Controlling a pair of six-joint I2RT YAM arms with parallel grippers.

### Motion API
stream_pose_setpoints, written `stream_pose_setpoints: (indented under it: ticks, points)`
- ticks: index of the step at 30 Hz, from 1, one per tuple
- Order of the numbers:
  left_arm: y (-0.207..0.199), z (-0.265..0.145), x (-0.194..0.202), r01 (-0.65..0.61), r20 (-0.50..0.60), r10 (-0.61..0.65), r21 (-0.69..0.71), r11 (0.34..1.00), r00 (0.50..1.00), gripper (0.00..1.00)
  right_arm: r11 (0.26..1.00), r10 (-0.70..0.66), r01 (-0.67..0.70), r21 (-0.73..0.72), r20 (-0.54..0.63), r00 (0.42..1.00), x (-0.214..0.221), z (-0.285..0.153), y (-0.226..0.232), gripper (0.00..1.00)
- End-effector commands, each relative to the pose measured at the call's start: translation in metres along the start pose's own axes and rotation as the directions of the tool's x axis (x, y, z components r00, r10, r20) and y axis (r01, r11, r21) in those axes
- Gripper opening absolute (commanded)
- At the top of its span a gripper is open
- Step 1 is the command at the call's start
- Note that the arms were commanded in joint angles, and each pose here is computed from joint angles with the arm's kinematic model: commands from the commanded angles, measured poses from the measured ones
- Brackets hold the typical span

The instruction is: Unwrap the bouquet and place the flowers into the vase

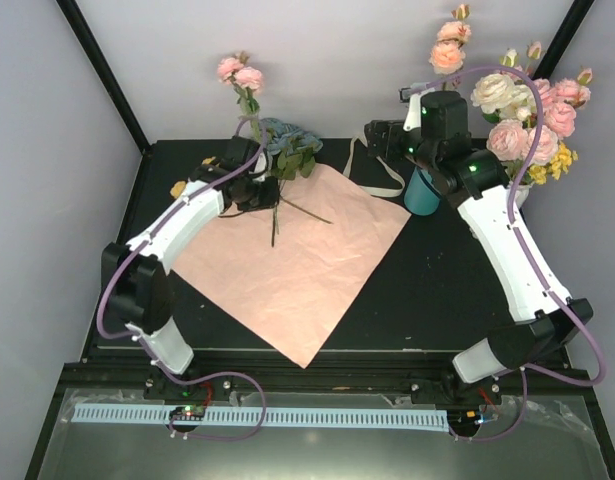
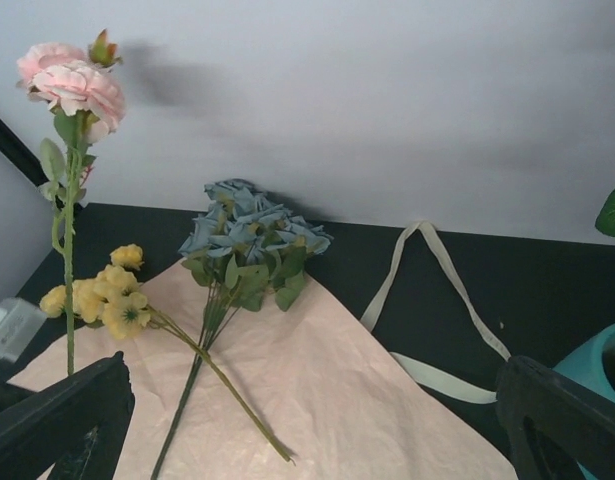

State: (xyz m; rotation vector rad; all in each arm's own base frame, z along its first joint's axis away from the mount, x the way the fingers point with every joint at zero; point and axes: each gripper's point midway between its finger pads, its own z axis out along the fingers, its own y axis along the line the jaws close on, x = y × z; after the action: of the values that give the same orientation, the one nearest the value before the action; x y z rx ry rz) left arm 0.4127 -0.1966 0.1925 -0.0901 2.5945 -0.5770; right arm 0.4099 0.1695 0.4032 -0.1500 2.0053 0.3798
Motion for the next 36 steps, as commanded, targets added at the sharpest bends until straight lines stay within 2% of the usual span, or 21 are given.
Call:
stream_pose_setpoints:
  ticks: [1,5,8,11,17,23,28,34,36]
  points:
    - [-0.016,-0.026,-0.010,-0.233,0.138,0.222,0.070,0.970,0.965,0.02,0.998,0.010,-0.007,-0.060,0.049,0.999,-0.019,-0.001,0.013,1.00]
    - [-0.021,-0.038,0.000,-0.344,0.184,0.322,0.104,0.933,0.929,0.01,0.990,0.019,-0.014,-0.142,0.035,0.999,-0.018,0.006,0.027,1.00]
    - [-0.026,-0.053,0.007,-0.434,0.263,0.392,0.124,0.892,0.882,0.02,0.964,0.046,-0.042,-0.263,0.009,0.999,-0.013,0.012,0.048,1.00]
    - [-0.039,-0.066,0.018,-0.537,0.326,0.466,0.173,0.826,0.822,0.02,0.913,0.088,-0.093,-0.398,-0.030,0.996,-0.006,0.016,0.071,1.00]
    - [-0.062,-0.078,0.043,-0.639,0.344,0.547,0.277,0.718,0.763,0.02,0.796,0.124,-0.147,-0.587,-0.081,0.989,-0.004,0.015,0.104,0.97]
    - [-0.093,-0.084,0.062,-0.687,0.360,0.586,0.370,0.625,0.726,0.02,0.720,0.127,-0.138,-0.680,-0.067,0.990,-0.017,0.011,0.123,0.89]
    - [-0.113,-0.084,0.071,-0.716,0.366,0.616,0.396,0.575,0.697,0.02,0.714,0.129,-0.127,-0.688,-0.049,0.990,-0.026,0.016,0.126,0.83]
    - [-0.127,-0.082,0.083,-0.742,0.366,0.649,0.409,0.532,0.667,0.02,0.707,0.134,-0.114,-0.698,-0.026,0.991,-0.036,0.016,0.129,0.68]
    - [-0.130,-0.081,0.086,-0.751,0.366,0.660,0.408,0.520,0.656,0.02,0.702,0.136,-0.116,-0.703,-0.027,0.990,-0.037,0.016,0.130,0.60]
